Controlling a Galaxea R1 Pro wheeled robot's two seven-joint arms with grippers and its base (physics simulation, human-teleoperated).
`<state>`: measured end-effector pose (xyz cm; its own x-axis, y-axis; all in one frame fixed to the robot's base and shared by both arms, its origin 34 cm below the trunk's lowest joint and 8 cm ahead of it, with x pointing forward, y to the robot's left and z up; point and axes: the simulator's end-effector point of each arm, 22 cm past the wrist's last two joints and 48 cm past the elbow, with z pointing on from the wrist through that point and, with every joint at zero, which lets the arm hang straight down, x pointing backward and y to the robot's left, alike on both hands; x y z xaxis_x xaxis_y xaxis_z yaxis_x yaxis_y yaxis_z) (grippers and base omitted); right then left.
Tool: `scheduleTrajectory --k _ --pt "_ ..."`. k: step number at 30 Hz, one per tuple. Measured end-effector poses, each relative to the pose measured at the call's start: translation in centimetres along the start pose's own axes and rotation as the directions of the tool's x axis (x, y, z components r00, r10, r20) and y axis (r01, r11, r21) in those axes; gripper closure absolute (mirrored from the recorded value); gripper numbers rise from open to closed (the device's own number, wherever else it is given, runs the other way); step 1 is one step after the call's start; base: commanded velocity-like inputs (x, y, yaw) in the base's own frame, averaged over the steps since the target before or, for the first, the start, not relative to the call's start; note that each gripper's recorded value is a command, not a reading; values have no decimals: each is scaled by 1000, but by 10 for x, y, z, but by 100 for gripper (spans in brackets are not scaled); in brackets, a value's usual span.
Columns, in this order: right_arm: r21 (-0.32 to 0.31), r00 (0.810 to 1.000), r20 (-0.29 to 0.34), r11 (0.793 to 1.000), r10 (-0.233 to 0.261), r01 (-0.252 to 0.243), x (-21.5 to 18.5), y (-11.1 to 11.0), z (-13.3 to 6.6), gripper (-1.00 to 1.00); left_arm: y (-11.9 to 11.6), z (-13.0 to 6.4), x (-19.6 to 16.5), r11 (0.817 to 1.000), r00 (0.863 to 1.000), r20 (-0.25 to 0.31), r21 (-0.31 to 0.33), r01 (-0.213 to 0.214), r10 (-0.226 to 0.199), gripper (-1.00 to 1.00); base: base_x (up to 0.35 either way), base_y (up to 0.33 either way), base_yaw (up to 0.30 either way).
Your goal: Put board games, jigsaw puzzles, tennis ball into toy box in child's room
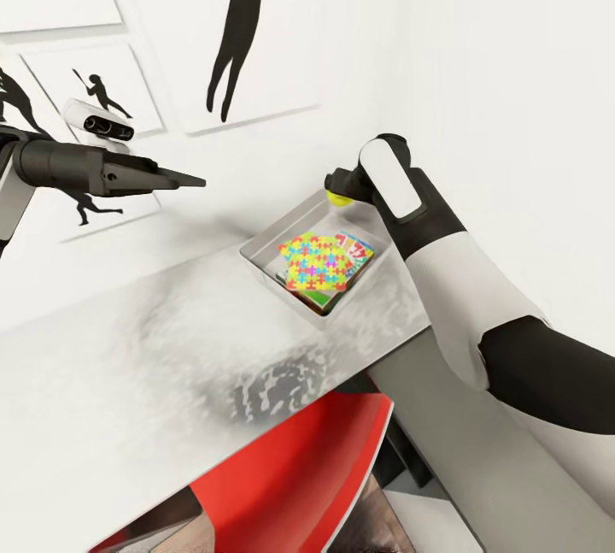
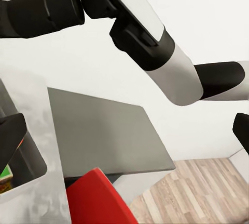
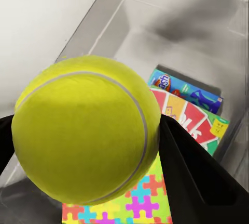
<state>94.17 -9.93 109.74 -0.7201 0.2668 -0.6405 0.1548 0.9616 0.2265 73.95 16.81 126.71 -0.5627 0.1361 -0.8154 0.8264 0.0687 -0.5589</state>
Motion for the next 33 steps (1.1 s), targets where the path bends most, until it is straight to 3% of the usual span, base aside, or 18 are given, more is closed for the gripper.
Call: scheduleTrajectory --k 5,9,25,33 --pt "77 998 42 996 -42 38 -9 -19 5 100 5 1 3 1000 1000 -2 1 9 -9 -100 0 0 0" --pt "97 998 47 994 -51 47 -9 -24 9 100 8 1 6 1000 1000 -3 2 15 -15 -100 0 0 0" --pt "104 999 22 993 -49 47 4 -29 27 100 23 3 16 999 999 -5 3 41 -41 -100 0 0 0" --pt "58 998 14 997 -53 52 11 -20 36 100 30 5 21 999 999 -8 5 51 -51 -100 0 0 0"
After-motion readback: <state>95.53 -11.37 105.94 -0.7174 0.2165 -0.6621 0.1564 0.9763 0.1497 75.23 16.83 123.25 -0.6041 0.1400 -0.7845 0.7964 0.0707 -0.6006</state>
